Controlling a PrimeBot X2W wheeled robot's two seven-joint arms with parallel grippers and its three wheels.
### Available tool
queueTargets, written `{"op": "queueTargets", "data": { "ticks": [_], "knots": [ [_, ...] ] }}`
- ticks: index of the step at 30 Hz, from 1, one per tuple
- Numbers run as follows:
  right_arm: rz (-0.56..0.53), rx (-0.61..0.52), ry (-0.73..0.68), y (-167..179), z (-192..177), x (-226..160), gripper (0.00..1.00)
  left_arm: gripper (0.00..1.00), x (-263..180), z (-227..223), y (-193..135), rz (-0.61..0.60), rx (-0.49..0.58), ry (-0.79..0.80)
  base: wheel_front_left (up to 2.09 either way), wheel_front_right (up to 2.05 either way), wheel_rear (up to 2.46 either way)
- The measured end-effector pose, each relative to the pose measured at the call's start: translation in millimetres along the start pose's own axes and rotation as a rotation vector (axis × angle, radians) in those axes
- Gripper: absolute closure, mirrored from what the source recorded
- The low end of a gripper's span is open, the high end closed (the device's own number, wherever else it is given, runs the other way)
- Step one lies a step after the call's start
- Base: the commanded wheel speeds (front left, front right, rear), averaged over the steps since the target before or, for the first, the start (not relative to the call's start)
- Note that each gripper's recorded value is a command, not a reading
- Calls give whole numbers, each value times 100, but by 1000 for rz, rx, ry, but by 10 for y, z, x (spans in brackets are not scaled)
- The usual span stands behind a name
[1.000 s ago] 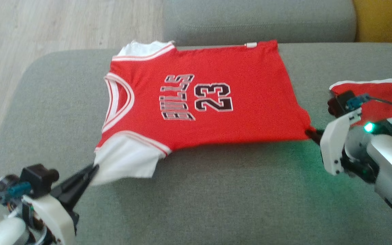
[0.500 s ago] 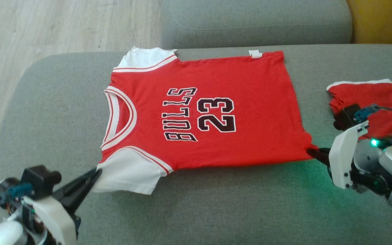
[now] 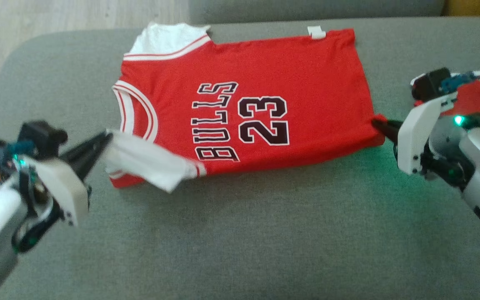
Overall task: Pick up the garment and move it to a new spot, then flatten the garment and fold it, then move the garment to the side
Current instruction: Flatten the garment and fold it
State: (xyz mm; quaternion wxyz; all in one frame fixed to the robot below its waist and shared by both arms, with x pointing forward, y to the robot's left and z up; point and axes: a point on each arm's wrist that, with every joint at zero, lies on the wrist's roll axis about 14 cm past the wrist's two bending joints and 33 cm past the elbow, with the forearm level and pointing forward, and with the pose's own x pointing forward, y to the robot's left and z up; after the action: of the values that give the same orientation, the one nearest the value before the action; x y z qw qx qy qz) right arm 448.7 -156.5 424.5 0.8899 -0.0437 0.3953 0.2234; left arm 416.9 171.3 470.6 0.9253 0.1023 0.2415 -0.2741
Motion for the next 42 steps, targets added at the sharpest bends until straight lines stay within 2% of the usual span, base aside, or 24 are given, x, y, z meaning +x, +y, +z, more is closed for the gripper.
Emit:
{"op": "queueTargets", "data": {
  "ticks": [9, 15, 21, 22, 23, 24, 28, 33, 34, 38, 40, 42],
  "knots": [
    [-54, 10, 2, -192, 89, 263, 100, 100, 472, 32, 378, 52, 12, 71, 0, 0, 0],
    [-68, 28, 5, -260, 66, 377, 100, 100, 737, -76, 295, 4, 26, 114, 0, 0, 0],
    [-74, 35, -3, -292, 68, 451, 100, 100, 863, -98, 351, 9, 17, 124, 0, 0, 0],
    [-73, 35, -26, -286, 111, 466, 55, 100, 888, -86, 371, 15, 15, 116, 0, 0, 0],
    [-74, 39, -62, -288, 183, 477, 0, 21, 909, -66, 402, 24, 9, 103, 0, 0, 0],
    [-76, 46, -99, -300, 263, 481, 0, 0, 937, -19, 439, 37, 7, 77, 0, 0, 0],
    [-96, 72, -289, -385, 674, 415, 0, 0, 1005, 401, 675, 155, 1, -122, 0, 0, 0],
    [-99, 137, -555, -363, 1122, 219, 0, 0, 953, 939, 694, 216, -55, -376, 0, 0, 0],
    [-89, 164, -675, -308, 1322, 90, 0, 0, 871, 1126, 736, 250, -103, -451, 0, 0, 0],
    [-78, 198, -803, -212, 1513, -113, 0, 0, 505, 1645, 768, 308, -177, -671, 0, 0, 0],
    [-70, 215, -872, -155, 1596, -249, 0, 0, 324, 1740, 684, 327, -201, -757, 0, 0, 0],
    [-87, 205, -935, -132, 1615, -394, 0, 0, 231, 1622, 531, 333, -225, -779, 0, 0, 0]
  ]
}}
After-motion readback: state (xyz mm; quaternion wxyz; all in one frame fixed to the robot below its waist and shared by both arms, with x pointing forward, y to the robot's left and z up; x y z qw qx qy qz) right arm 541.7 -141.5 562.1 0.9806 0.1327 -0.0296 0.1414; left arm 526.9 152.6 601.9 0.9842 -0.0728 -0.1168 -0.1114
